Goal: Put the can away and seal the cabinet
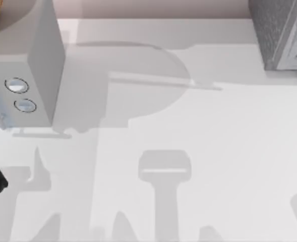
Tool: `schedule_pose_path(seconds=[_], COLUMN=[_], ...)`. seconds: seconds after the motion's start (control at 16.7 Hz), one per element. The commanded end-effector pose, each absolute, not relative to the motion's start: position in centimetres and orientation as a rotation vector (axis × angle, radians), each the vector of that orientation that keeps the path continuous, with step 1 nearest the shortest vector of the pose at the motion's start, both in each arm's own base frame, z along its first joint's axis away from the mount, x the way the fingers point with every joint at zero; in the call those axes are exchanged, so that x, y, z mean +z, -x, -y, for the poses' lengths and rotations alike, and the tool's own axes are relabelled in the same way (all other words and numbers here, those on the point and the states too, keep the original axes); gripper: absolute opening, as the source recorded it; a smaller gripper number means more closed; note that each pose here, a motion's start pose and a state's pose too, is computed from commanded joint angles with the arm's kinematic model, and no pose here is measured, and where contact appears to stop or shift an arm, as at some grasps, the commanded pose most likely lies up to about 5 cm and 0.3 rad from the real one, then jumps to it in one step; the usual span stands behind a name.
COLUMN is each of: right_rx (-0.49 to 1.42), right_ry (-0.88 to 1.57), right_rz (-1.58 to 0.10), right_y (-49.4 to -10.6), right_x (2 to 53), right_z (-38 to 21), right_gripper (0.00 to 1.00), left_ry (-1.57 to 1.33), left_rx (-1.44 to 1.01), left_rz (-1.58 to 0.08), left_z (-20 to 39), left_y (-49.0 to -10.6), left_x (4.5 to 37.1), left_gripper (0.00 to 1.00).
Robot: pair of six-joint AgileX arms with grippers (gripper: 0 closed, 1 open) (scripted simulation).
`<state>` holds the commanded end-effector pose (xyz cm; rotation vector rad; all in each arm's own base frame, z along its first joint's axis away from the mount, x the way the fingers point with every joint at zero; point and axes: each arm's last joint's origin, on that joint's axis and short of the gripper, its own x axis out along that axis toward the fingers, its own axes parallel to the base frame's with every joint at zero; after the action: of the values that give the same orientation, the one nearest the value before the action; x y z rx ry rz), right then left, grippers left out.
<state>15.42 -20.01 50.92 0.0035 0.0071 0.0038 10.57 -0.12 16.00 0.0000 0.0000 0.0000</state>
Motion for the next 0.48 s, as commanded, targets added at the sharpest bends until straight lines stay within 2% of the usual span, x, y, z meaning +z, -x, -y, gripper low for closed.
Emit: schedule_pose_path(seconds=[0.24,0.48], right_rx=[-0.001,-0.006], right_ry=[-0.006,-0.027], right_rz=[-0.007,-0.014], right_y=[-15.6,-17.9], right_x=[50.9,50.8], right_z=[20.1,18.9], right_gripper=[1.0,1.0], left_ry=[0.0,0.0], left_rx=[0.0,0.0], left_rz=[0.0,0.0], left_z=[0.1,0.1], left_y=[-10.6,-10.6], left_x=[16.0,16.0], left_gripper=[1.0,1.0])
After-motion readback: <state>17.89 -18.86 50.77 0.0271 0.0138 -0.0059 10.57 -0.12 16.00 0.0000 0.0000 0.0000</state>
